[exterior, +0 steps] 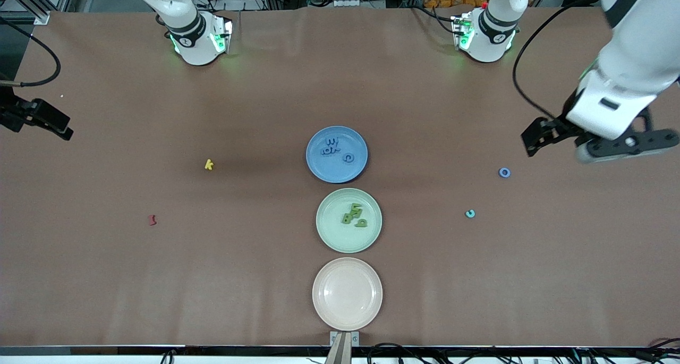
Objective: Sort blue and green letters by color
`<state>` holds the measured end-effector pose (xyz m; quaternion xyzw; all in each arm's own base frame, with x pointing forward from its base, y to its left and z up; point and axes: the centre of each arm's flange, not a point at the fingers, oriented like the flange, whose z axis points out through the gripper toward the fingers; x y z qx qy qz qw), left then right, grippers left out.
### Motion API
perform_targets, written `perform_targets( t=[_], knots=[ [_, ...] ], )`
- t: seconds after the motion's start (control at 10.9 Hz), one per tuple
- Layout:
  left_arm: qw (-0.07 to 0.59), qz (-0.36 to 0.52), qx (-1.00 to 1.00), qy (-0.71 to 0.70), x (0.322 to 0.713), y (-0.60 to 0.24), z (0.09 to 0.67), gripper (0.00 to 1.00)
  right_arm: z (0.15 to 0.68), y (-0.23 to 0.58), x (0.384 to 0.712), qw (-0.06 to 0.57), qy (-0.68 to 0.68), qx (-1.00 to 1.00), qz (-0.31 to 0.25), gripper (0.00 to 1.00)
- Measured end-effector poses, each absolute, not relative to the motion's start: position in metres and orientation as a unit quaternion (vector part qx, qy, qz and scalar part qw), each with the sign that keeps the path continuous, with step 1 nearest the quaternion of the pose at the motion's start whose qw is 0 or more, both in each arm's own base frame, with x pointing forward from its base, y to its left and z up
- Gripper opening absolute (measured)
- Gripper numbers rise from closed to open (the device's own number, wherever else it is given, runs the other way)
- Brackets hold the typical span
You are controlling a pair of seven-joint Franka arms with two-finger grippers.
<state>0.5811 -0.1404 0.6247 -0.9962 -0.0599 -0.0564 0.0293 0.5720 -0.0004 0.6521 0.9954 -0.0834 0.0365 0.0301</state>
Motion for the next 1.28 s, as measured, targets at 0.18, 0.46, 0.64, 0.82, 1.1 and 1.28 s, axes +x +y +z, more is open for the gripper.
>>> perform_targets(
  t=[0.18, 0.46, 0.64, 0.82, 1.1, 1.28],
  knots=[
    [0.033, -0.057, -0.996, -0.056, 0.572, -0.121, 0.641, 1.0, 0.649, 0.0, 0.578, 0.028, -0.084, 0.994, 0.058, 1.0],
    [0.023, -0.044, -0.998, -0.028, 0.572, -0.086, 0.645, 1.0, 0.651, 0.0, 0.58, 0.026, -0.084, 0.994, 0.068, 1.0],
    [-0.002, -0.024, -0.999, -0.032, 0.566, -0.058, 0.649, 1.0, 0.65, 0.001, 0.579, 0.026, -0.084, 0.994, 0.062, 1.0],
    [-0.007, -0.024, -0.999, -0.039, 0.56, -0.049, 0.656, 1.0, 0.648, 0.001, 0.576, 0.027, -0.084, 0.995, 0.049, 1.0],
    [-0.005, -0.028, -0.999, -0.023, 0.552, -0.052, 0.664, 1.0, 0.646, 0.004, 0.575, 0.028, -0.076, 0.996, 0.041, 1.0],
    [-0.003, -0.029, -0.999, -0.021, 0.547, -0.053, 0.668, 1.0, 0.644, 0.008, 0.573, 0.029, -0.041, 0.998, 0.032, 1.0]
  ],
)
